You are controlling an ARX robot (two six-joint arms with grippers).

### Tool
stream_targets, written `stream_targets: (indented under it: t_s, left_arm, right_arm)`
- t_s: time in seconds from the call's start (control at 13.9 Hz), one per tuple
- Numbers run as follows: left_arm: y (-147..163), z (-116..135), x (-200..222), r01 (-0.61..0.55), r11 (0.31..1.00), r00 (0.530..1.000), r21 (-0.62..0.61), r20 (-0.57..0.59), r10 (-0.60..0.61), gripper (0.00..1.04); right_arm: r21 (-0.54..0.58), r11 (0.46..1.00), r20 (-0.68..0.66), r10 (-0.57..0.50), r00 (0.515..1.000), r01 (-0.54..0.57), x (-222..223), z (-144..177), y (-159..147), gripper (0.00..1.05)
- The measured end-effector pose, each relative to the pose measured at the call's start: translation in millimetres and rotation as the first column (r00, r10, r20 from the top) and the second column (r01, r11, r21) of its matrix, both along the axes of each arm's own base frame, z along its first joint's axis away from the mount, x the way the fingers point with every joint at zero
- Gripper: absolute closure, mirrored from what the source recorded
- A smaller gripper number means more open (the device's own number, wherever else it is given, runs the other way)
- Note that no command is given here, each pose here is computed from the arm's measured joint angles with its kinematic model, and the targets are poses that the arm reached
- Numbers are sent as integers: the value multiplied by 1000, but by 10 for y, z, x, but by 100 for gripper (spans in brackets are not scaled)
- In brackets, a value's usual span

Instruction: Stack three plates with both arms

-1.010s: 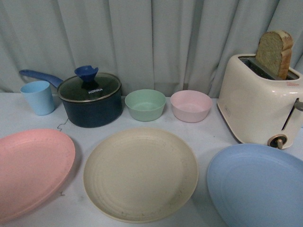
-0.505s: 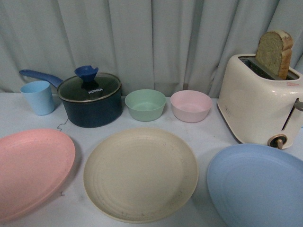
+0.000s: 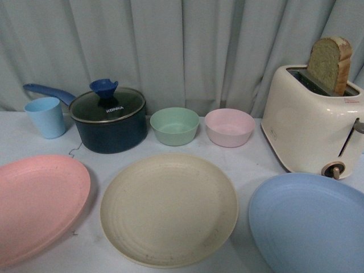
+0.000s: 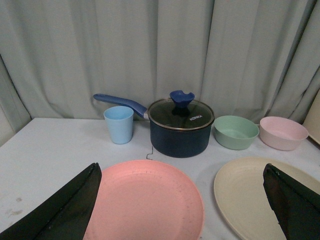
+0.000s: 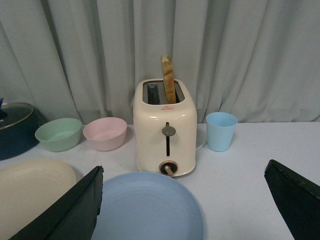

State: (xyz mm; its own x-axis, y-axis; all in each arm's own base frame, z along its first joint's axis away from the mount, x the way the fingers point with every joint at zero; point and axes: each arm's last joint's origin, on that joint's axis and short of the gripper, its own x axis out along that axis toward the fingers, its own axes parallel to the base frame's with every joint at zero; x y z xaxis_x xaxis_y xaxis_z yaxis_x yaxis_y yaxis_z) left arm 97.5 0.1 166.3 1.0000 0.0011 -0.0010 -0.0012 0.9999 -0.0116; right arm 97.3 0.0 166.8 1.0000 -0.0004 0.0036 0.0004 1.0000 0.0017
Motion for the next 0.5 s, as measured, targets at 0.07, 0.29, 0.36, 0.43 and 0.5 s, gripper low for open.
stream_targets:
  t_s: [0.07,0.29,0.36,0.43,0.5]
  left_arm:
    - [0,0,0,0,1000,1000,0,0,0,7]
    - [0,0,0,0,1000,1000,0,0,0,7]
    - [0,0,0,0,1000,1000,0,0,0,7]
    - [0,0,0,0,1000,1000,0,0,0,7]
    - [0,0,0,0,1000,1000,0,0,0,7]
  right_arm:
    - [0,1000,0,0,1000,0,0,0,0,6]
    - [0,1000,0,0,1000,0,0,0,0,6]
    - [0,1000,0,0,1000,0,0,0,0,6]
    - [0,1000,0,0,1000,0,0,0,0,6]
    - [0,1000,0,0,1000,0,0,0,0,6]
